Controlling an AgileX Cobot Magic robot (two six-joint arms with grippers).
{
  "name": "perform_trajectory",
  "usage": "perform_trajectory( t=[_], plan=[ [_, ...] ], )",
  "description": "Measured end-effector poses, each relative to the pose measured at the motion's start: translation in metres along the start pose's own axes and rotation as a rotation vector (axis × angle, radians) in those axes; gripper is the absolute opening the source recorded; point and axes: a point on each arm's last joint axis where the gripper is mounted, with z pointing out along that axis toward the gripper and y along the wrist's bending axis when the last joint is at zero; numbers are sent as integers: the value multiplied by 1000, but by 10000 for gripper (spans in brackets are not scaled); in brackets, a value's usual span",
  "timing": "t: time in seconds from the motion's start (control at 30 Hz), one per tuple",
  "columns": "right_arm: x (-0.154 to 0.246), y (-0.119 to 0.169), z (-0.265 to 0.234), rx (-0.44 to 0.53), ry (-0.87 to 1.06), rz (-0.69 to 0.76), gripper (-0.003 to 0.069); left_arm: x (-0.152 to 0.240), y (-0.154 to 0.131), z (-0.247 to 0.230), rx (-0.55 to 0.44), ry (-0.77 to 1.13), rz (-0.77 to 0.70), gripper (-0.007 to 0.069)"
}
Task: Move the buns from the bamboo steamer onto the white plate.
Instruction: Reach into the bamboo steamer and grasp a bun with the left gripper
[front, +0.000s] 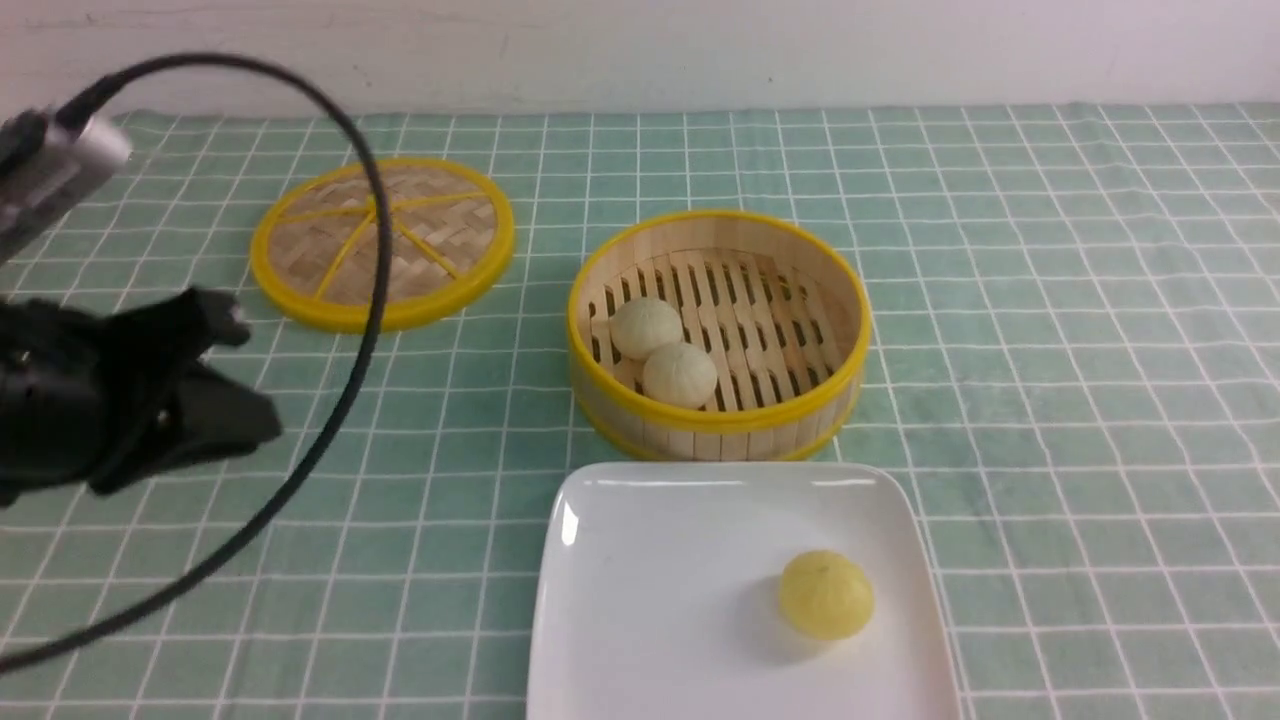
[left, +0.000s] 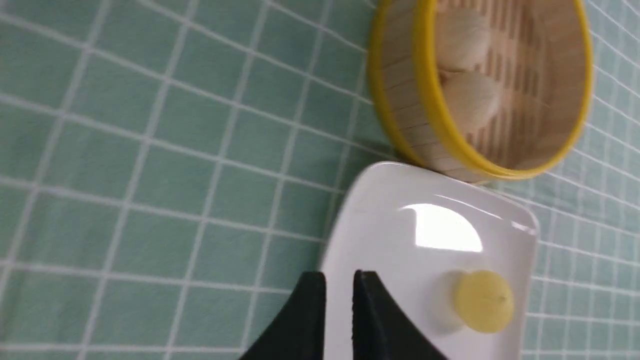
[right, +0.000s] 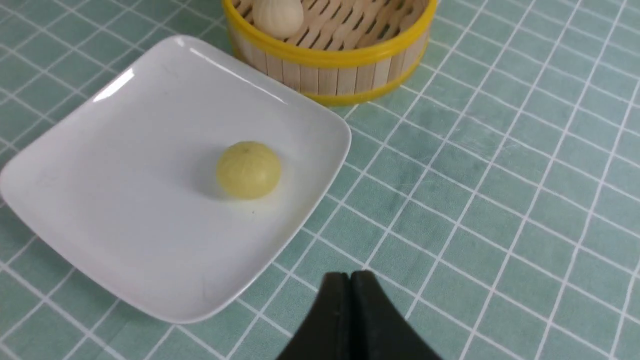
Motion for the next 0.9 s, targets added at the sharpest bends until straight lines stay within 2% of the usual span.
perform_trajectory(
  t=[0.17, 0.3, 0.4, 0.6, 0.67, 0.7, 0.9],
  plan=[
    [25, -2, 19, 31, 72, -33, -12, -20, -60, 60, 132, 184, 181, 120],
    [28, -4, 26, 55, 110, -58, -8, -13, -106, 123, 139, 323, 291, 168],
    [27, -4, 28, 58, 114, -62, -6, -5, -127, 162, 99, 393, 328, 224],
    [27, -5, 28, 58, 111, -63, 0, -2, -150, 228, -54, 421, 424, 373],
    [27, -5, 28, 58, 111, -63, 0, -5, -151, 234, -79, 408, 432, 390],
    [27, -5, 28, 58, 111, -63, 1, -12, -151, 239, -123, 383, 443, 410],
    [27, -5, 28, 59, 106, -63, 1, -31, -155, 229, -223, 278, 509, 421]
  ],
)
